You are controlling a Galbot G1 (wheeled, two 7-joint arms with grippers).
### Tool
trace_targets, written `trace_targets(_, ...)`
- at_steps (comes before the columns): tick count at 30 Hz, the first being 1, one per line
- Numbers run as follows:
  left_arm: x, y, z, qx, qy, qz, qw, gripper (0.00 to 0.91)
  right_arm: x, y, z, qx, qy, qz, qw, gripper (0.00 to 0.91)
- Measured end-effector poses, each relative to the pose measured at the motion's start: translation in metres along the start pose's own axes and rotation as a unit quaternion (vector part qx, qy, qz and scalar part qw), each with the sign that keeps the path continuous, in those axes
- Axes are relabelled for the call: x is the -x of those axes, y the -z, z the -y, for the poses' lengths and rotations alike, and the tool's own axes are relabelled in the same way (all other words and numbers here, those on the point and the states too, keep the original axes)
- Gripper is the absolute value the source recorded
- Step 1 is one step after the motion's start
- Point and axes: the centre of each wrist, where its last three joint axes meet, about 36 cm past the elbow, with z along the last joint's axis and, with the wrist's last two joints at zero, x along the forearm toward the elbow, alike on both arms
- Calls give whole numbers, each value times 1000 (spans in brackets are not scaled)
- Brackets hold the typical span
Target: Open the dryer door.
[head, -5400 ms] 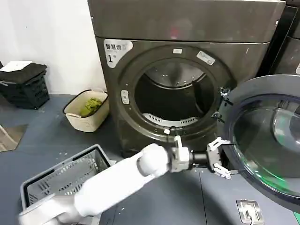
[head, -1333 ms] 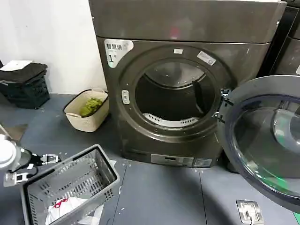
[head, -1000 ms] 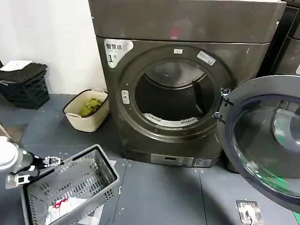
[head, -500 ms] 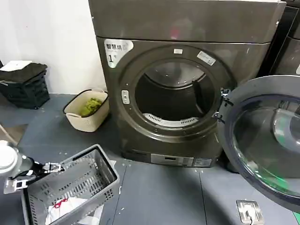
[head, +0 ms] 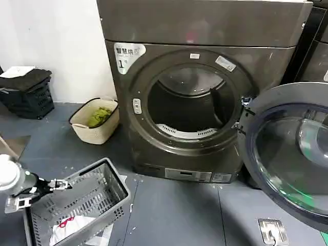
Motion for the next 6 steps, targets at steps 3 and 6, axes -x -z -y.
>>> trace_targets(3, 0, -1, 1, -1, -3, -1, 1000, 907, 0, 0, 0, 0, 0, 0, 1000, 907)
trace_targets(6, 1, 0, 2, -1, -2, -1, 1000, 907, -1, 1, 0, 0, 1, 1, 1000, 907)
